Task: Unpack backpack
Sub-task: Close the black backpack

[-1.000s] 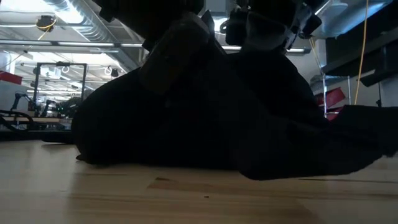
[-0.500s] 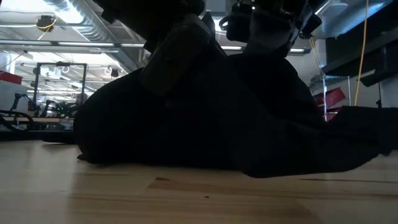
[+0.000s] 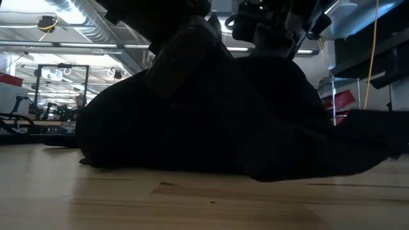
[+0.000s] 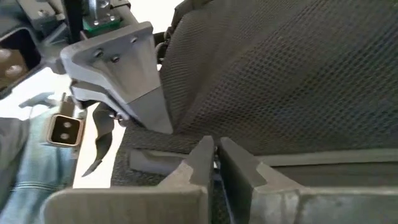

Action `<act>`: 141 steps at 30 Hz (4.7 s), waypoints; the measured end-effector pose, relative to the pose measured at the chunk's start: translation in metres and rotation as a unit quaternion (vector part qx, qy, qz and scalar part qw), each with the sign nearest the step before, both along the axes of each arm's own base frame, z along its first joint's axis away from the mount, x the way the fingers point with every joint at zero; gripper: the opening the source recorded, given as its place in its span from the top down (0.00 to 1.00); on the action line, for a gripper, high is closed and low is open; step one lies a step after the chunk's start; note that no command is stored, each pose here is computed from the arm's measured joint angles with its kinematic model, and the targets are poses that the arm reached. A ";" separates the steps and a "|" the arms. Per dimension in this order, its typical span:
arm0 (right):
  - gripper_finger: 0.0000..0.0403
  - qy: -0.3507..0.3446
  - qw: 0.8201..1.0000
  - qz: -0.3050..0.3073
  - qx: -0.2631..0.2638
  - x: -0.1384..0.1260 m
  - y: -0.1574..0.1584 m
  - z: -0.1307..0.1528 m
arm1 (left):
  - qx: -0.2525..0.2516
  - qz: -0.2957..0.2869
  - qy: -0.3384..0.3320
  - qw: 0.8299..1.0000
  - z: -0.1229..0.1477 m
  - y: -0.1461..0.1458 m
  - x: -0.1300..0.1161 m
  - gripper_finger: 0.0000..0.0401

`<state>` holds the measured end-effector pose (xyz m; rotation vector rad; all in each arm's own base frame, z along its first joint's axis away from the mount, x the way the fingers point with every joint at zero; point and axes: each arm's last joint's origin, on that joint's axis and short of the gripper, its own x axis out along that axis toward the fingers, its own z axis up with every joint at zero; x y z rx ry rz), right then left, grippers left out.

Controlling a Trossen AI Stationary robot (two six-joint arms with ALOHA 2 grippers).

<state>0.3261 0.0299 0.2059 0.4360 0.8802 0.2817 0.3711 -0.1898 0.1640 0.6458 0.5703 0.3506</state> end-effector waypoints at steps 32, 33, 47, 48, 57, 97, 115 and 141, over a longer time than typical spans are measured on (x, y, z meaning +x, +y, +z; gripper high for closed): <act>0.70 0.014 0.996 0.047 -0.078 -0.007 0.021 -0.007 | -0.009 -0.014 -0.002 1.000 0.000 -0.006 -0.002 1.00; 0.70 0.013 0.996 0.046 -0.077 -0.007 0.021 -0.007 | -0.010 -0.014 -0.002 1.000 0.000 -0.006 -0.002 1.00; 0.94 -0.004 0.997 0.034 -0.068 -0.003 0.021 -0.004 | -0.012 -0.013 -0.004 1.000 0.000 -0.005 -0.002 1.00; 0.95 -0.001 0.997 0.034 -0.068 -0.004 0.021 -0.005 | -0.012 -0.013 -0.004 1.000 0.000 -0.005 -0.002 1.00; 0.93 0.012 0.996 0.043 -0.077 -0.006 0.020 -0.007 | -0.012 -0.013 -0.005 1.000 0.001 -0.005 -0.001 1.00; 1.00 -0.030 0.953 0.067 -0.295 -0.008 0.038 -0.004 | -0.004 -0.026 -0.024 0.999 0.016 -0.013 0.000 1.00; 1.00 0.000 0.917 0.024 -0.397 -0.005 0.007 -0.003 | -0.012 -0.031 -0.032 0.999 0.019 -0.018 -0.002 1.00; 1.00 0.032 0.898 -0.041 -0.436 -0.008 -0.111 0.000 | -0.016 -0.029 -0.035 0.999 0.020 -0.018 -0.002 1.00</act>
